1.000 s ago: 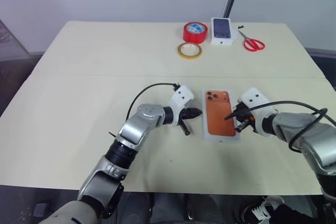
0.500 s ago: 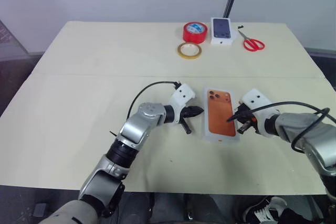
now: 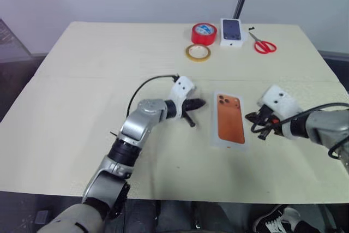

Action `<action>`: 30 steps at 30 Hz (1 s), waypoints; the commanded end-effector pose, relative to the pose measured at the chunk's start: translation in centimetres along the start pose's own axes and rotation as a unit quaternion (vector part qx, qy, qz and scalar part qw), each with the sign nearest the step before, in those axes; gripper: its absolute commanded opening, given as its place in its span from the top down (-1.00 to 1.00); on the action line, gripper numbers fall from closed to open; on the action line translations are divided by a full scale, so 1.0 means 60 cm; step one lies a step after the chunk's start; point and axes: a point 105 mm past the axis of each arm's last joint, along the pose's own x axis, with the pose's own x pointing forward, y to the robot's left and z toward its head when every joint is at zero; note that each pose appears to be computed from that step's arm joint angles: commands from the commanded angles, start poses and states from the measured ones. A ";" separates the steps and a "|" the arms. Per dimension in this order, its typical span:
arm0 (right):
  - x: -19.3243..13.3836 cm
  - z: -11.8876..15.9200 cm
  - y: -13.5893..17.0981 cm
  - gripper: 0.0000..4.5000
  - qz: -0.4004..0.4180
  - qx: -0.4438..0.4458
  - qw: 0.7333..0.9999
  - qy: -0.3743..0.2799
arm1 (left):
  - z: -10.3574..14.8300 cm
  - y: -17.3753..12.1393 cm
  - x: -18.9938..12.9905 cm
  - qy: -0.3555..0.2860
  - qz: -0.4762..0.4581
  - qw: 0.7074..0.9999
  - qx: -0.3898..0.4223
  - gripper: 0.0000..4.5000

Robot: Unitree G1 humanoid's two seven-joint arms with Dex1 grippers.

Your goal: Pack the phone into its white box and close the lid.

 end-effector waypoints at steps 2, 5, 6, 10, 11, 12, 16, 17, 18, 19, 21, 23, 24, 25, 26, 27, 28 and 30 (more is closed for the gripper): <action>0.002 0.010 0.033 0.99 0.028 -0.012 0.999 -0.018 | 0.032 -0.030 0.027 -0.025 -0.041 0.999 0.018 1.00; 0.007 -0.009 0.051 0.99 0.043 -0.010 0.999 -0.002 | -0.002 -0.043 0.042 0.022 -0.060 0.997 0.039 1.00; 0.009 -0.014 0.055 0.99 0.045 -0.008 0.999 0.003 | -0.020 -0.045 0.045 0.046 -0.062 0.996 0.047 1.00; 0.015 -0.028 0.065 0.99 0.049 0.001 0.999 0.010 | -0.073 -0.048 0.046 0.104 -0.070 0.990 0.058 1.00; 0.016 -0.030 0.066 0.99 0.049 0.002 0.999 0.012 | -0.080 -0.046 0.045 0.110 -0.067 0.990 0.054 1.00; 0.018 -0.031 0.068 0.99 0.049 0.004 0.999 0.013 | -0.084 -0.044 0.042 0.112 -0.066 0.990 0.050 1.00; 0.025 -0.033 0.080 0.99 0.054 0.003 0.998 0.013 | -0.091 -0.031 0.029 0.111 -0.050 0.992 0.038 1.00; 0.025 -0.030 0.079 0.99 0.052 0.003 0.999 0.008 | -0.086 -0.025 0.026 0.101 -0.041 0.993 0.035 1.00; 0.024 -0.023 0.074 0.99 0.045 0.002 0.999 -0.003 | -0.075 -0.015 0.019 0.082 -0.027 0.996 0.031 1.00; 0.024 -0.018 0.071 0.99 0.040 0.002 0.999 -0.011 | -0.068 -0.008 0.013 0.068 -0.018 0.997 0.028 1.00; 0.021 0.002 0.057 0.99 0.016 0.003 0.999 -0.043 | -0.043 0.027 -0.017 0.027 0.024 0.999 0.020 1.00; 0.012 0.023 0.025 0.99 -0.035 0.000 0.995 -0.094 | -0.014 0.074 -0.072 -0.022 0.087 0.996 0.009 1.00; 0.008 0.031 0.012 0.99 -0.056 -0.002 0.992 -0.113 | -0.006 0.093 -0.101 -0.035 0.112 0.993 0.009 1.00; 0.006 0.035 0.003 0.99 -0.072 0.000 0.989 -0.126 | -0.001 0.111 -0.131 -0.042 0.137 0.990 0.013 1.00; 0.004 0.038 -0.008 0.99 -0.086 0.007 0.987 -0.138 | -0.002 0.128 -0.162 -0.039 0.162 0.986 0.017 1.00; 0.003 0.040 -0.017 0.99 -0.095 0.018 0.984 -0.149 | -0.005 0.141 -0.190 -0.033 0.183 0.982 0.021 1.00; 0.000 0.041 -0.031 0.99 -0.107 0.036 0.980 -0.162 | -0.009 0.157 -0.223 -0.025 0.211 0.977 0.030 1.00; -0.002 0.044 -0.054 0.99 -0.123 0.066 0.972 -0.188 | -0.016 0.181 -0.284 -0.012 0.262 0.964 0.037 1.00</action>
